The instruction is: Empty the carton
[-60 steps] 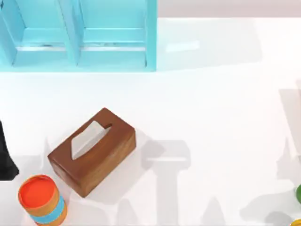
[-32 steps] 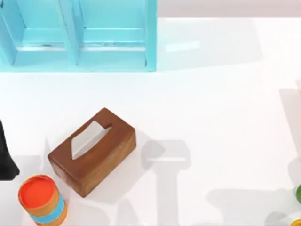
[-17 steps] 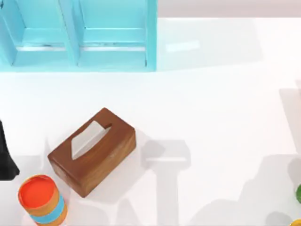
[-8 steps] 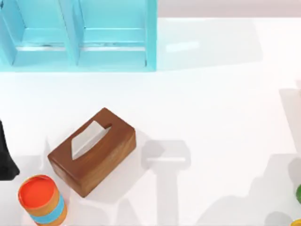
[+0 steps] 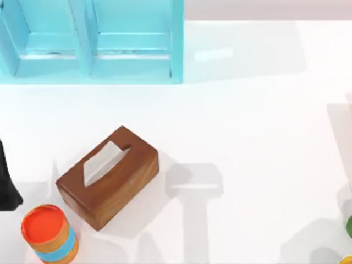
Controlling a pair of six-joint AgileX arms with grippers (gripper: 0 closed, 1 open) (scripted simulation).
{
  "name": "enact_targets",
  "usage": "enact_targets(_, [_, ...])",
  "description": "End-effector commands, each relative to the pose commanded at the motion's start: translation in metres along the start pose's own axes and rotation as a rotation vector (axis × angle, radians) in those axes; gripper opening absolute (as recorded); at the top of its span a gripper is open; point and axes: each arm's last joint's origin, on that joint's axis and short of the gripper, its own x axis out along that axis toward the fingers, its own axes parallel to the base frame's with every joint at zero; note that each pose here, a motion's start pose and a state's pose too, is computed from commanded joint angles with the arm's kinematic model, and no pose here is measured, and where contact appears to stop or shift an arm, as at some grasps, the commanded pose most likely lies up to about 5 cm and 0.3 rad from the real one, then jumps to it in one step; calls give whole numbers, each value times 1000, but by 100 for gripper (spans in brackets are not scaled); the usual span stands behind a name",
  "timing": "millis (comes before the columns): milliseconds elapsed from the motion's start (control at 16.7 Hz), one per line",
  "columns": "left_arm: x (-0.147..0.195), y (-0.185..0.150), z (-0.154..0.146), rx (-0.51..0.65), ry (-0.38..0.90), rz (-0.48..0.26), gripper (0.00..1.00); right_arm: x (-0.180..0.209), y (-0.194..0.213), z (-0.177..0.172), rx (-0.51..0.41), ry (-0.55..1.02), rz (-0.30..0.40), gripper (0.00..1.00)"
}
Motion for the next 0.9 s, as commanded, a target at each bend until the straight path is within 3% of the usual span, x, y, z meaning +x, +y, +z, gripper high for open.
enact_targets(300, [0,0,0,0,0,0,100,6,1,-1,0,8,4,100])
enact_targets(900, [0,0,0,0,0,0,100,6,1,-1,0,8,4,25])
